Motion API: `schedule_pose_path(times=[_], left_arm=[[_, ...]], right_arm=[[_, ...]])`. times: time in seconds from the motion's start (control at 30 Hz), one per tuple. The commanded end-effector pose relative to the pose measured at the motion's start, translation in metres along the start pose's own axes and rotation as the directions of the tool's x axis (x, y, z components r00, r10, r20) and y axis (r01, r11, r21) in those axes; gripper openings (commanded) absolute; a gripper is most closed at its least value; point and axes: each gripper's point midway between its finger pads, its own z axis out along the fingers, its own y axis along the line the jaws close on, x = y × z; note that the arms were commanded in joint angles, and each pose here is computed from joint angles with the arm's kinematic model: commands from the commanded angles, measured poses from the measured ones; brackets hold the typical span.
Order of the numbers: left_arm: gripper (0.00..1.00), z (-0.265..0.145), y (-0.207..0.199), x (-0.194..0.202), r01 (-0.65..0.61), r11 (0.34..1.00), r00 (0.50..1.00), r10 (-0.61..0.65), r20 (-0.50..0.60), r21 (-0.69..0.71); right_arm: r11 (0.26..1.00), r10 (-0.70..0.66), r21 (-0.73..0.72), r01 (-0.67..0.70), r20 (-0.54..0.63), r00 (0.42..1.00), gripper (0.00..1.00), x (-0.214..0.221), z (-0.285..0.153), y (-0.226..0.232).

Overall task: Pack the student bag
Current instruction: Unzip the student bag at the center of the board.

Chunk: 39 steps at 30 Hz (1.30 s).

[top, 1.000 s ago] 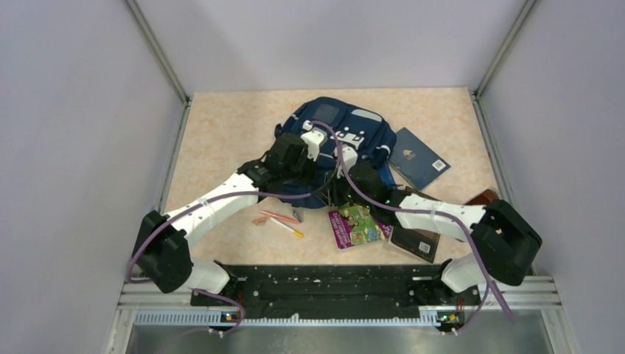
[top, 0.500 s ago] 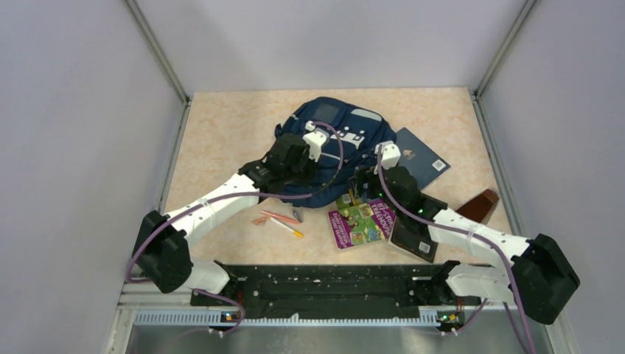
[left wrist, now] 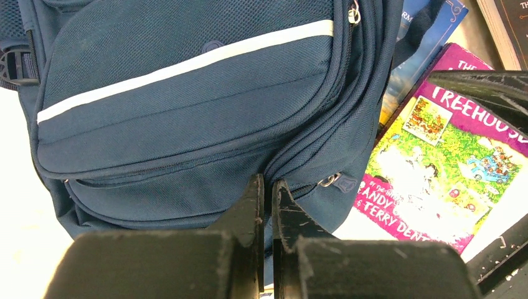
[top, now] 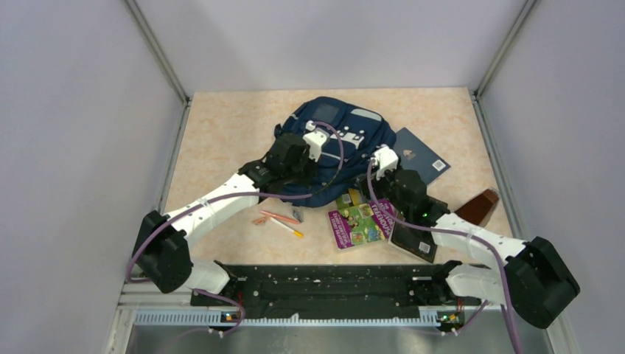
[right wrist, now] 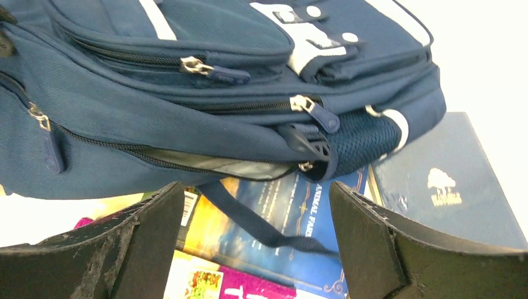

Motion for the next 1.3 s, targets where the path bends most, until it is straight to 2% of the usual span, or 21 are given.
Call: schedule_pose_path(times=[0.0, 0.2, 0.53, 0.6, 0.67, 0.77, 0.83, 0.97, 1.0, 1.03, 1.1, 1.2, 1.27], left_arm=[[0.00, -0.022, 0.007, -0.062, 0.015, 0.999, 0.982, -0.008, 0.190, -0.036], [0.00, -0.022, 0.006, -0.061, 0.015, 0.999, 0.982, -0.009, 0.188, -0.033], [0.00, -0.026, 0.005, -0.064, 0.016, 0.999, 0.980, -0.009, 0.198, -0.030], [0.00, -0.026, 0.005, -0.064, 0.016, 0.999, 0.980, -0.009, 0.199, -0.030], [0.00, -0.026, 0.006, -0.064, 0.015, 0.999, 0.980, -0.008, 0.199, -0.034], [0.00, -0.027, 0.008, -0.065, 0.005, 0.999, 0.979, 0.004, 0.202, -0.047], [0.00, -0.030, 0.010, -0.067, -0.005, 0.998, 0.977, 0.018, 0.213, -0.059], [0.00, -0.037, 0.011, -0.073, -0.033, 0.997, 0.970, 0.048, 0.240, -0.065], [0.06, -0.039, 0.011, -0.074, -0.036, 0.997, 0.967, 0.052, 0.248, -0.068], [0.15, -0.042, 0.012, -0.076, -0.038, 0.997, 0.965, 0.055, 0.255, -0.070], [0.41, -0.048, 0.012, -0.082, -0.038, 0.997, 0.959, 0.056, 0.276, -0.073], [0.68, -0.061, 0.013, -0.094, -0.008, 0.996, 0.948, 0.037, 0.317, -0.093], [0.78, -0.070, 0.009, -0.101, 0.047, 0.995, 0.938, -0.012, 0.347, -0.093]], right_arm=[[0.988, -0.119, -0.089, 0.126, 0.088, 0.989, 0.85, -0.042, 0.013, 0.011], [0.968, -0.154, -0.200, 0.155, 0.019, 0.988, 0.83, -0.031, 0.033, 0.031], [0.955, -0.181, -0.241, 0.174, -0.006, 0.983, 0.81, -0.024, 0.061, 0.040], [0.958, -0.183, -0.225, 0.177, -0.006, 0.983, 0.69, -0.025, 0.066, 0.038], [0.961, -0.177, -0.218, 0.172, -0.004, 0.984, 0.50, -0.030, 0.068, 0.037], [0.965, -0.159, -0.207, 0.159, 0.013, 0.987, 0.17, -0.041, 0.066, 0.036], [0.971, -0.135, -0.196, 0.138, 0.028, 0.990, 0.01, -0.050, 0.062, 0.036], [0.979, -0.050, -0.196, 0.059, 0.050, 0.998, 0.00, -0.065, 0.048, 0.043], [0.982, -0.020, -0.189, 0.030, 0.057, 0.998, 0.00, -0.069, 0.044, 0.045], [0.985, -0.011, -0.172, 0.021, 0.061, 0.998, 0.00, -0.070, 0.041, 0.046], [0.992, 0.020, -0.123, -0.013, 0.057, 0.998, 0.00, -0.071, 0.038, 0.048], [0.994, 0.091, -0.073, -0.087, 0.051, 0.995, 0.00, -0.073, 0.038, 0.052], [0.989, 0.139, -0.062, -0.136, 0.046, 0.989, 0.00, -0.074, 0.040, 0.053]])
